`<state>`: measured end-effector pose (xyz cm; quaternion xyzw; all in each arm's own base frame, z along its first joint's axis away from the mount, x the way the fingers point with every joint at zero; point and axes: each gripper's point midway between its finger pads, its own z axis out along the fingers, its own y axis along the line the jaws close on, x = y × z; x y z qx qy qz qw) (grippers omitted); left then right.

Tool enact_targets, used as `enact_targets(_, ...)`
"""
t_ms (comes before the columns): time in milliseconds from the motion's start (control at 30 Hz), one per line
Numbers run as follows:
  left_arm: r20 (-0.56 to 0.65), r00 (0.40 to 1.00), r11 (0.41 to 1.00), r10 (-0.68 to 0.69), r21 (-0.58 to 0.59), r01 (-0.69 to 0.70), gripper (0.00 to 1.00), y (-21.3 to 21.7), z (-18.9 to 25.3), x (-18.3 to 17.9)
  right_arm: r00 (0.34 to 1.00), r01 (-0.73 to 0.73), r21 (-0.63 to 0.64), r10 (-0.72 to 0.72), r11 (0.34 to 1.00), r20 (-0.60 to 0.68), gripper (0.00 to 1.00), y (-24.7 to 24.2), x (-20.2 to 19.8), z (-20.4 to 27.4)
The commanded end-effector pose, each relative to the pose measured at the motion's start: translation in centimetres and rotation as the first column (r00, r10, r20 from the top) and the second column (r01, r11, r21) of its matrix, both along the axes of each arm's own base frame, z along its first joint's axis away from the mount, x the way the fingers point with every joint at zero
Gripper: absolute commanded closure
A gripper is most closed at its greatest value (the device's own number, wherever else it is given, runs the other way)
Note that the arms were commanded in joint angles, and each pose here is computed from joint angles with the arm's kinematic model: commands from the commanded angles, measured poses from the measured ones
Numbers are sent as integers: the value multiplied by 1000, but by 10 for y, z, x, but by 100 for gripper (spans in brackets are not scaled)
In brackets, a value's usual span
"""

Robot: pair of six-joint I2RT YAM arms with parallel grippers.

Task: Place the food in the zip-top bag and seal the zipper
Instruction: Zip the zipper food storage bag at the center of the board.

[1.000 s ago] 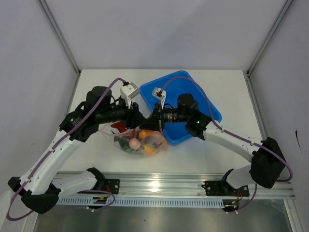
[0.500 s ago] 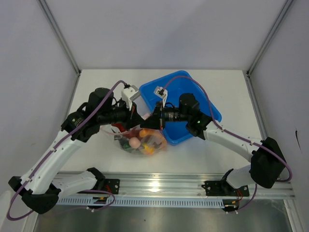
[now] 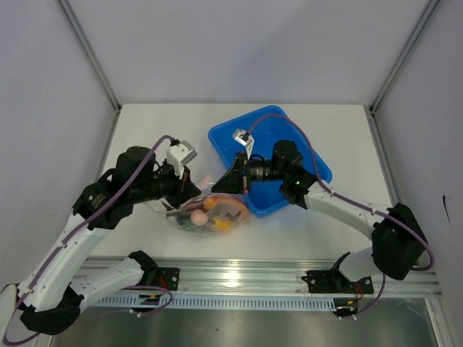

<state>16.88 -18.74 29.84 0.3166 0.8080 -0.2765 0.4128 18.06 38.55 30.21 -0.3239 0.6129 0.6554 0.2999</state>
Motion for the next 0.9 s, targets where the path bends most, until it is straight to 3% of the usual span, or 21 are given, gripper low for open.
enact_targets(0, -22, 1000, 998, -8, 67, 9, 99, 17, -11, -14, 989, -140, 30, 138, 990, 48, 91, 0, -8, 22)
enact_targets(33, -4, 1000, 997, -21, 70, 21, 99, 18, -4, -15, 983, -177, -4, 177, 984, 44, 81, 4, -8, 12)
enact_targets(67, 2, 999, 996, -33, 79, 32, 99, 18, -3, -16, 971, -223, -7, 223, 975, 84, 63, 5, -12, 27)
enact_targets(100, -1, 999, 995, -43, 87, 43, 99, 18, -2, -17, 968, -248, -76, 250, 966, 20, 57, 5, -19, 14)
enact_targets(167, 0, 998, 992, -59, 108, 59, 99, 20, 2, -17, 946, -267, -100, 281, 958, 160, 46, 9, -20, 23)
enact_targets(233, 10, 997, 991, -72, 115, 70, 99, 20, 4, -18, 942, -289, -178, 313, 941, 124, 42, 8, -29, 12)
enact_targets(500, 20, 996, 991, -90, 100, 87, 100, 19, 10, -21, 917, -337, -254, 377, 907, 131, 47, 29, -31, 4)
enact_targets(867, 9, 995, 992, -99, 79, 98, 99, 15, 10, -24, 914, -334, -290, 384, 897, 131, 67, 51, -30, -8)
